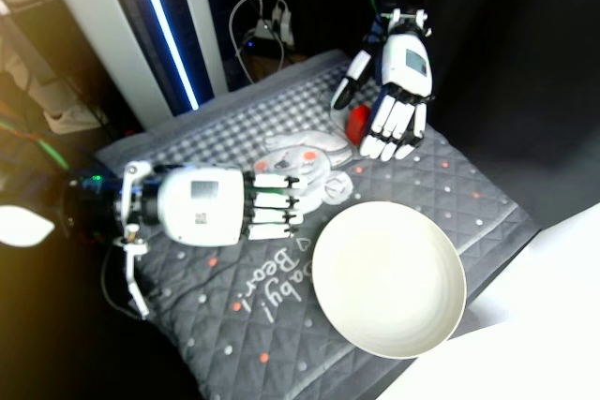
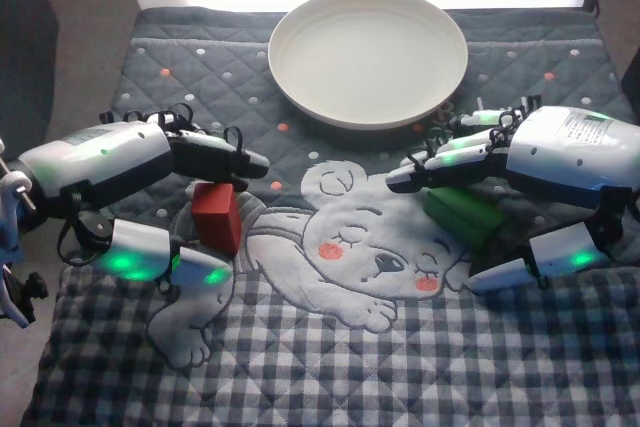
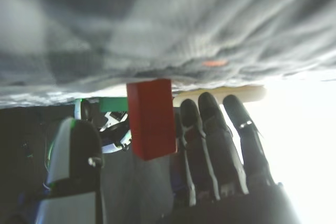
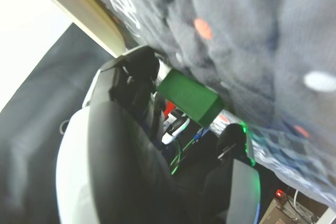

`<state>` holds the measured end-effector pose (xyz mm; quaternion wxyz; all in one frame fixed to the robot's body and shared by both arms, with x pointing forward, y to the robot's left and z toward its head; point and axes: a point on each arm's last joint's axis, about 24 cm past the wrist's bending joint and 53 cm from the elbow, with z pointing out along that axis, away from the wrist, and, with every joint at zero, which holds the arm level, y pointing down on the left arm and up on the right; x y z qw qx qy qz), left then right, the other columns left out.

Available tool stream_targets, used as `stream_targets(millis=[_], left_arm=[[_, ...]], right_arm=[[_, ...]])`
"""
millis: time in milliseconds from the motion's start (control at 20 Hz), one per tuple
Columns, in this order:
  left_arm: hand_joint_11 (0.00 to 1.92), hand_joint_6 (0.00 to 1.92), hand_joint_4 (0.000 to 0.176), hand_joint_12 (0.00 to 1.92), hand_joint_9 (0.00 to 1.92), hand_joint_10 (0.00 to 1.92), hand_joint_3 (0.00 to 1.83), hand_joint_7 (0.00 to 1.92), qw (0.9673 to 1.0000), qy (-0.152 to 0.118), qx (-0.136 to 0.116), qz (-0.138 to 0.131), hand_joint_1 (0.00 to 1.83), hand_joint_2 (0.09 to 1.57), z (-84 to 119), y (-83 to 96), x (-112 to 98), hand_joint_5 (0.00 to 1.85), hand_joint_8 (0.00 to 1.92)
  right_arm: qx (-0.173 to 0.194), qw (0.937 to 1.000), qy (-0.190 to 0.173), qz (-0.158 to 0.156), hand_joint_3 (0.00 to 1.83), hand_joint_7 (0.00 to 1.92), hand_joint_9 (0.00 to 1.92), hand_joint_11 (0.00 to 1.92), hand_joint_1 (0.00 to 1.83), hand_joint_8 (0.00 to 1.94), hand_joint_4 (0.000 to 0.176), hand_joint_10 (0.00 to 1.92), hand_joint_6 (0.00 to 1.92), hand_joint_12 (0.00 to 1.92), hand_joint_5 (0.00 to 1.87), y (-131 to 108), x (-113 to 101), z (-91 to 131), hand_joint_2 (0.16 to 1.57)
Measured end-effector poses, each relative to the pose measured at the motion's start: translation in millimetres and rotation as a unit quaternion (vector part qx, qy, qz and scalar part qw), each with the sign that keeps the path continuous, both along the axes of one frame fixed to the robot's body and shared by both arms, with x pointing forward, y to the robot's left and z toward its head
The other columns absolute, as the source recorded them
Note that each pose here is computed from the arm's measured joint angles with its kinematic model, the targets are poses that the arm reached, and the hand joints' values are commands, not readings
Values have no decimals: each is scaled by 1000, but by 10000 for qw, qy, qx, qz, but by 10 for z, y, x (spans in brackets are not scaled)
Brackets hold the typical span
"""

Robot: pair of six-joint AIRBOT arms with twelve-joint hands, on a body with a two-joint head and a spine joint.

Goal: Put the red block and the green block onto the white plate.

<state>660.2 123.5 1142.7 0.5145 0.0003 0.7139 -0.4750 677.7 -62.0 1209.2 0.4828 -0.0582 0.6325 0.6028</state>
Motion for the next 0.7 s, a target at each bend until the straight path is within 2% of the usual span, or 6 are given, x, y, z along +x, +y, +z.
stream_targets(millis=[250, 350, 450, 500, 600, 700], left_arm=[[447, 890, 5, 1390, 1151, 116, 0, 1085, 10000, 3, -71, -22, 1240, 1085, 3, -36, -8, 1000, 851], [577, 628, 0, 1391, 1196, 168, 0, 1088, 9999, -30, -117, -14, 1254, 1060, 27, -35, -1, 1140, 923], [613, 333, 0, 1473, 1103, 420, 1, 1063, 9999, -35, -148, -14, 1270, 1049, 29, -41, 0, 1266, 1019], [614, 244, 0, 1491, 1053, 563, 1, 1075, 9999, -25, -169, 0, 1276, 1044, 25, -32, 0, 1302, 1013], [617, 133, 0, 1523, 993, 723, 0, 1078, 9998, -6, -192, 24, 1279, 1041, 12, -15, -1, 1351, 1014], [598, 86, 0, 1564, 980, 781, 0, 1076, 9998, 22, -209, 26, 1286, 1043, 4, -11, -3, 1361, 1041]], right_arm=[[18, 10000, -33, 2, 4, 525, 617, 210, 1042, 2, 63, 2, 3, 1145, 469, 3, 1, 26, 990], [17, 10000, -5, -2, 0, 767, 755, 357, 1170, 25, 0, 393, 15, 1459, 582, 2, 5, 18, 955], [114, 9999, -4, -12, 5, 909, 753, 445, 1182, 31, 0, 647, 10, 1446, 674, -8, 11, 60, 1012], [124, 9999, -28, -9, 13, 1058, 890, 640, 1333, 657, 0, 818, 14, 1460, 798, -9, 8, 71, 1036], [134, 9999, -39, 1, 3, 1024, 948, 800, 1361, 822, 0, 1177, 961, 1407, 926, -8, 3, 78, 1101], [142, 9999, -57, 2, 0, 1025, 977, 852, 1386, 948, 0, 1292, 732, 1406, 939, -16, 0, 89, 1107]])
